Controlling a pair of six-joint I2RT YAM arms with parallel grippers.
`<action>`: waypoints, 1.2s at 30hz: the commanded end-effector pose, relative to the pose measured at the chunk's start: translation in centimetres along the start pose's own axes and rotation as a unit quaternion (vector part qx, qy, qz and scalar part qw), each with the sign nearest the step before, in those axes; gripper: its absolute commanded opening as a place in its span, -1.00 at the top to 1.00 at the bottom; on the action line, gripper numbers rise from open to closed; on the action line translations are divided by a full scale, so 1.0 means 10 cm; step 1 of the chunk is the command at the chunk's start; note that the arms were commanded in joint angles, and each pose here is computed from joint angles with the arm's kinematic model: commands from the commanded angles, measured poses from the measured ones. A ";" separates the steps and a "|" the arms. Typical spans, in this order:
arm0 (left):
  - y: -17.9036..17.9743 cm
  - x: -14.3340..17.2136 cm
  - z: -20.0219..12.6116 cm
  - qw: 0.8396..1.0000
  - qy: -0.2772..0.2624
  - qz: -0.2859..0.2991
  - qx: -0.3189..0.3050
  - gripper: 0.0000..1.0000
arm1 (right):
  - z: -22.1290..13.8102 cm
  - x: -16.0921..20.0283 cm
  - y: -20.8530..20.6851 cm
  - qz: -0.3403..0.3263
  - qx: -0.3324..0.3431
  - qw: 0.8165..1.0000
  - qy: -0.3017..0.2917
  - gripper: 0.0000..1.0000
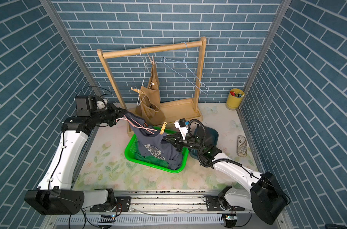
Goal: Remove the clothespins securing tank tops to the hanger
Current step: Remove the clothespin from the hanger.
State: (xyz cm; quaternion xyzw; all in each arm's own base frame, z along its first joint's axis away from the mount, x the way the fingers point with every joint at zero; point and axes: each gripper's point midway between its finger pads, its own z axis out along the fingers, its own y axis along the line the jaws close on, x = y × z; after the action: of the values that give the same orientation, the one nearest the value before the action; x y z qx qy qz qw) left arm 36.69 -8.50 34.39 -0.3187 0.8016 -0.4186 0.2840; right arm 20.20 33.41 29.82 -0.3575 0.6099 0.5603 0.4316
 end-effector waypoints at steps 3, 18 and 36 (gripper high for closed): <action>0.00 -0.13 -0.01 0.998 -0.032 0.057 -0.013 1.00 | 0.10 -0.03 0.16 0.002 -0.021 1.000 0.015 0.97; 0.11 -0.24 0.00 0.998 -0.053 0.022 -0.039 1.00 | 0.03 0.43 0.26 -0.032 0.050 0.991 0.118 -0.28; 0.17 -0.26 -0.01 0.997 -0.057 0.018 -0.056 1.00 | 0.20 0.57 0.22 -0.228 0.208 0.941 0.142 -0.33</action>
State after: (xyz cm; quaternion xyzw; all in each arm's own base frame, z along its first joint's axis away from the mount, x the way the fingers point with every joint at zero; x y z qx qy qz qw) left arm 37.65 -6.21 32.28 -0.3430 0.8191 -0.3481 0.3005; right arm 14.24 36.04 23.74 -0.4728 0.6880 0.3104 0.4548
